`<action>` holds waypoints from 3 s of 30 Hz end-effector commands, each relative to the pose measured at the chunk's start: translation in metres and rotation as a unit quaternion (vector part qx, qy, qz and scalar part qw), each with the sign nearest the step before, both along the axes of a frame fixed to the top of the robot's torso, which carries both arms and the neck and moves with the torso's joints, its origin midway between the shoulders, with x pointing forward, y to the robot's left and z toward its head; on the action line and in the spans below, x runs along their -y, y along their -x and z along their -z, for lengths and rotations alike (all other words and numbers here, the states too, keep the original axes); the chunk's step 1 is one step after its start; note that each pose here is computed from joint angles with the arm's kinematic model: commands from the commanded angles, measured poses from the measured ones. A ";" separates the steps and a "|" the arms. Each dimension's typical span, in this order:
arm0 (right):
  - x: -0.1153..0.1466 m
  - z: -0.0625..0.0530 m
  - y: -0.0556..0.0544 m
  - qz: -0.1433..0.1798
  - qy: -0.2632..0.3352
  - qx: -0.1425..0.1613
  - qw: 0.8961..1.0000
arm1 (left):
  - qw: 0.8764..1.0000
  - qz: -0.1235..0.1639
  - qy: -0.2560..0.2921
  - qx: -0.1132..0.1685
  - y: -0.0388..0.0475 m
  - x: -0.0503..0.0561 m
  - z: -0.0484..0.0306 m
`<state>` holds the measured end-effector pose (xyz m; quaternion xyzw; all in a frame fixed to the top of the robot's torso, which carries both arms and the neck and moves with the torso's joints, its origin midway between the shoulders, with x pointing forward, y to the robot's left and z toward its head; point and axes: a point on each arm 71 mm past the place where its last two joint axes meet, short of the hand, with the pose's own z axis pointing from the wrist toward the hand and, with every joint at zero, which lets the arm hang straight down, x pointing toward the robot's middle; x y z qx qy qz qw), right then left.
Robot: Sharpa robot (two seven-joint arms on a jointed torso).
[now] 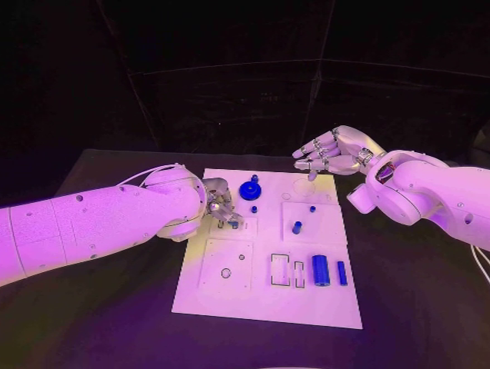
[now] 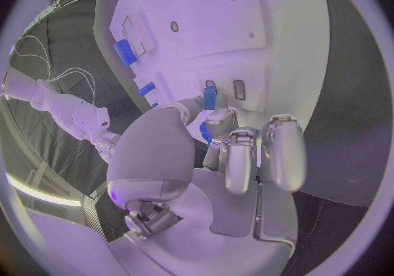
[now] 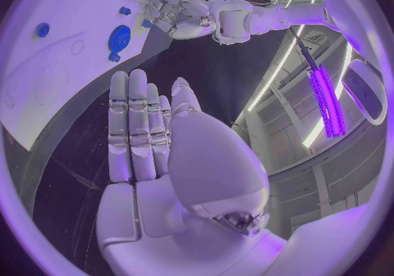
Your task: Assemble the parts on the task board
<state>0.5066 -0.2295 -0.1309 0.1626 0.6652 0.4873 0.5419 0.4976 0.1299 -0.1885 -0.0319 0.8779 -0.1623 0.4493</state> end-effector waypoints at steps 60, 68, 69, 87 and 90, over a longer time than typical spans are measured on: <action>-0.006 -0.002 0.001 -0.013 -0.003 0.002 1.000 | 0.999 0.010 -0.024 -0.027 -0.0021 0.005 0.0056; -0.006 -0.001 0.002 -0.014 -0.003 0.001 1.000 | 0.999 0.006 -0.023 -0.024 -0.0038 0.005 0.0055; -0.006 -0.001 0.002 -0.014 -0.003 0.001 1.000 | 0.999 0.006 -0.023 -0.024 -0.0039 0.005 0.0055; -0.005 -0.001 0.001 -0.013 -0.002 0.000 1.000 | 1.000 -0.007 -0.016 -0.017 -0.0039 -0.006 0.0025; -0.004 -0.001 0.001 -0.011 -0.001 0.000 1.000 | 1.000 -0.013 0.003 -0.016 -0.0055 -0.009 -0.0058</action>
